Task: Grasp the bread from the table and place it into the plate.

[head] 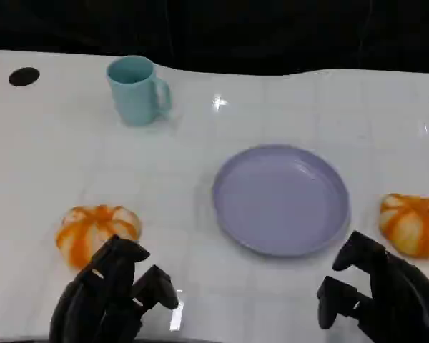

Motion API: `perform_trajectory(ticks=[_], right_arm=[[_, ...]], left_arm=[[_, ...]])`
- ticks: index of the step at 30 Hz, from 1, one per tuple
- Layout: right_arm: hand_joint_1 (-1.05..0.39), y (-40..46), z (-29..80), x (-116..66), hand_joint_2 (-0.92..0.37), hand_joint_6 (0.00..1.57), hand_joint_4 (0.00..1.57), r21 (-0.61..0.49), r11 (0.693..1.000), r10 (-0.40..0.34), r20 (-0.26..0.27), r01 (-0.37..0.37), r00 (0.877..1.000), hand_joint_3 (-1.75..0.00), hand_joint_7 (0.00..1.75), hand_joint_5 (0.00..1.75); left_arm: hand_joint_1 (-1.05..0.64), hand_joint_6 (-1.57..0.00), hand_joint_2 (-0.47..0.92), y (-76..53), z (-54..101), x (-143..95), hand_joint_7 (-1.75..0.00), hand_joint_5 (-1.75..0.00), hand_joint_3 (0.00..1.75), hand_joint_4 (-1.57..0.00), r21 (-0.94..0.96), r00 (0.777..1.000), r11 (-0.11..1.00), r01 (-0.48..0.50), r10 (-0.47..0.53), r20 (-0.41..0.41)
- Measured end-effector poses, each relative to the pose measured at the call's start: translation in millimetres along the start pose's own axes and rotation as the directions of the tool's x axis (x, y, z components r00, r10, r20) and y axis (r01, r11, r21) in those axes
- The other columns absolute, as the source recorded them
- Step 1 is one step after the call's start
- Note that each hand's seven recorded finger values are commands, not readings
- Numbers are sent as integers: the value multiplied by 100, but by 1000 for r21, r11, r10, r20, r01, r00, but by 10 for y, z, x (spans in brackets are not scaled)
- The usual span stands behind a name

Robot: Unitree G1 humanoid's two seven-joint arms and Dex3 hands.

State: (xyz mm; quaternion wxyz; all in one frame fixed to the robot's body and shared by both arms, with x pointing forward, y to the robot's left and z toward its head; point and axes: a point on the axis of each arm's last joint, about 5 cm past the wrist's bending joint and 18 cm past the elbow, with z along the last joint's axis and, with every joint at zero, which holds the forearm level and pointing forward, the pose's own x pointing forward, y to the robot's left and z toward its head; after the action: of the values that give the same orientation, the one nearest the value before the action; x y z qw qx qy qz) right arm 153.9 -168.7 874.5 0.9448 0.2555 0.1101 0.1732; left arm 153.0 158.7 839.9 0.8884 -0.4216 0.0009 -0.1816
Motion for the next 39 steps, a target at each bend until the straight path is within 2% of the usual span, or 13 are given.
perform_trajectory(ticks=[19,22,24,27,29,32,35,39], right_arm=[[-55,1,3,-1,-92,47,74,-3,1000,-1,5,1,1000,-45,175,175],[-55,4,5,-2,-92,46,74,-5,1000,-6,5,6,1000,-47,175,175],[-55,7,7,-2,-92,46,74,-9,1000,-7,5,7,1000,-47,175,175],[-55,10,7,-1,-92,46,74,-9,1000,-6,5,6,1000,-47,175,175],[-55,10,7,-1,-92,46,74,-9,1000,-6,5,6,1000,-47,175,175],[-54,11,6,0,-92,46,74,-9,1000,-6,5,6,1000,-47,175,175],[-55,13,5,1,-92,46,75,-8,1000,-5,6,5,1000,-47,175,175],[-56,16,3,4,-92,46,75,-6,1000,-4,6,4,1000,-45,175,175]], left_arm=[[-46,-58,92,-2,-3,1,-122,-175,32,-61,-4,1000,1000,-1,1,2],[-47,-54,92,-5,7,2,-118,-175,34,-55,14,1000,1000,-1,1,5],[-46,-53,92,-16,33,6,-91,-158,31,-45,47,1000,999,1,-2,6],[-46,-60,92,-46,124,19,-51,-135,21,-47,129,1000,992,-12,10,16],[-48,-63,92,-62,181,22,-17,-104,13,-48,195,999,980,-36,33,20],[-49,-58,92,-98,298,7,-3,-85,11,-42,393,997,917,-71,73,8],[-48,-50,92,-152,425,8,-1,-68,9,-37,571,998,819,-58,69,3],[-43,-46,92,-250,586,1,0,-55,3,-34,774,996,631,-62,84,12]])
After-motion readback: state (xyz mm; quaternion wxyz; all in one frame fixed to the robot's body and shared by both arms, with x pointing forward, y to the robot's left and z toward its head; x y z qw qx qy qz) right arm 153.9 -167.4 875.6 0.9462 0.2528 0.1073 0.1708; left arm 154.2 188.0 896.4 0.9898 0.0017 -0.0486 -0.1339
